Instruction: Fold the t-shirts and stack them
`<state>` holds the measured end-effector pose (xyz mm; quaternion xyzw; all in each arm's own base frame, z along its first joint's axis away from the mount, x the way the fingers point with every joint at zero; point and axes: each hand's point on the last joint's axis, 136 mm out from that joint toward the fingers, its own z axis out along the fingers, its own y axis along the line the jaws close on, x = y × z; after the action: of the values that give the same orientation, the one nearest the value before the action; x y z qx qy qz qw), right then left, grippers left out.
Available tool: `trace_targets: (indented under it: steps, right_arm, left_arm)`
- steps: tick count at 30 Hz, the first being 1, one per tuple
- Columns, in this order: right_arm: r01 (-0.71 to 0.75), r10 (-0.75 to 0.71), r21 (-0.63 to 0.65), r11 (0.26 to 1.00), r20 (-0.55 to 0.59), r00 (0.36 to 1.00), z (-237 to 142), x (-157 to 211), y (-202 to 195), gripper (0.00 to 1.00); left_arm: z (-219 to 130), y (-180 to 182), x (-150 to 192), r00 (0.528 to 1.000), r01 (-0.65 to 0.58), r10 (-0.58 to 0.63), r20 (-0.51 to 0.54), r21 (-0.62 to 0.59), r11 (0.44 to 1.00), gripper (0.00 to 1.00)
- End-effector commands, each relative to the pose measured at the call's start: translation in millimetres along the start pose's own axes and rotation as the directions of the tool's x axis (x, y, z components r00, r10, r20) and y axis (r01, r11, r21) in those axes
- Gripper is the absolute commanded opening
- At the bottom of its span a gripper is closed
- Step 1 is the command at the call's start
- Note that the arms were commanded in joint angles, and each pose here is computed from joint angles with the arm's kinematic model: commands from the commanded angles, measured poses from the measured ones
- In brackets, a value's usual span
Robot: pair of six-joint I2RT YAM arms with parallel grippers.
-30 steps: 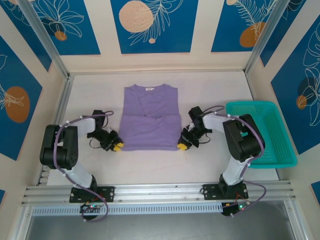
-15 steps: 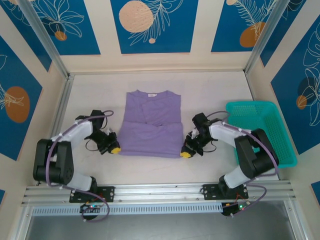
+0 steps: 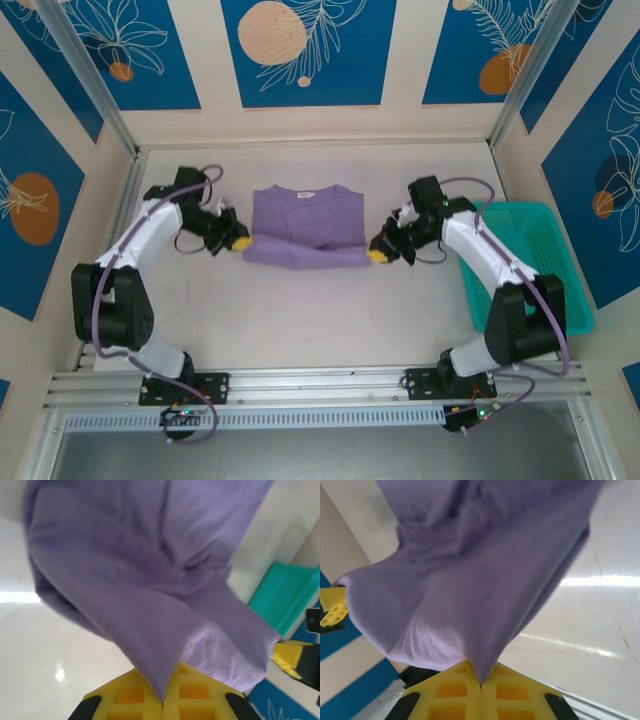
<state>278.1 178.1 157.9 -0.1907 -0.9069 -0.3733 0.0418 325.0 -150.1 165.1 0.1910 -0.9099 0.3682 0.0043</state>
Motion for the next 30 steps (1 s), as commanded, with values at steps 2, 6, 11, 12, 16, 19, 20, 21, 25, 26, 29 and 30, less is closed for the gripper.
trace_targets:
  steps: [2, 6, 11, 12, 16, 19, 20, 21, 25, 26, 29, 30]
  right_arm:
    - [-0.133, 0.134, 0.009, 0.991, -0.035, 0.99, -1.1, -35.5, 13.6, 0.0]
    - [-0.155, 0.155, -0.012, 0.988, -0.015, 0.988, 3.5, -87.7, 37.5, 0.0]
    - [-0.201, 0.201, 0.005, 0.98, -0.004, 0.98, 21.5, -153.0, 48.3, 0.0]
    - [-0.222, 0.222, 0.006, 0.975, -0.002, 0.975, 26.0, -165.3, 47.3, 0.0]
    - [-0.353, 0.352, -0.031, 0.935, -0.011, 0.936, 50.6, -223.8, 37.6, 0.19]
    - [-0.426, 0.426, -0.08, 0.901, -0.014, 0.905, 54.3, -262.0, 36.9, 0.57]
    - [-0.426, 0.428, -0.098, 0.899, 0.0, 0.904, 48.6, -270.2, 41.0, 0.74]
    - [-0.413, 0.417, -0.108, 0.904, 0.022, 0.908, 42.1, -274.8, 45.0, 0.86]
    - [-0.326, 0.336, -0.107, 0.939, 0.1, 0.936, 14.9, -267.0, 58.4, 0.85]
    - [-0.305, 0.314, -0.092, 0.948, 0.109, 0.943, 13.6, -260.3, 57.1, 0.81]
    - [-0.213, 0.218, -0.059, 0.975, 0.105, 0.97, 16.9, -224.9, 63.8, 0.7]
    - [-0.183, 0.187, -0.048, 0.982, 0.091, 0.978, 21.6, -212.3, 65.6, 0.65]
  left_arm:
    - [0.9, -43.5, -50.2, 0.998, 0.02, -0.024, 0.05, 0.086, 0.996, 0.0]
    - [7.5, -63.7, -97.4, 0.994, 0.038, -0.049, 0.1, 0.108, 0.993, 0.0]
    - [33.3, -62.4, -154.5, 0.989, 0.096, -0.104, 0.1, 0.082, 0.992, 0.0]
    - [39.4, -61.6, -165.0, 0.988, 0.106, -0.115, 0.102, 0.085, 0.991, 0.0]
    - [60.8, -35.8, -221.6, 0.958, 0.218, -0.226, 0.175, 0.068, 0.974, 0.19]
    - [57.1, -16.0, -257.8, 0.912, 0.296, -0.305, 0.276, 0.074, 0.952, 0.44]
    - [49.9, -13.9, -265.1, 0.896, 0.306, -0.313, 0.314, 0.072, 0.949, 0.59]
    - [40.7, -14.0, -268.8, 0.884, 0.307, -0.309, 0.351, 0.062, 0.95, 0.72]
    - [0.3, -31.6, -266.5, 0.857, 0.227, -0.207, 0.472, 0.014, 0.974, 0.77]
    - [-6.2, -36.0, -261.3, 0.853, 0.21, -0.183, 0.489, -0.001, 0.978, 0.77]
    - [-6.6, -55.2, -239.9, 0.862, 0.138, -0.106, 0.495, -0.029, 0.99, 0.74]
    - [-0.6, -62.9, -231.3, 0.873, 0.105, -0.073, 0.482, -0.04, 0.994, 0.72]
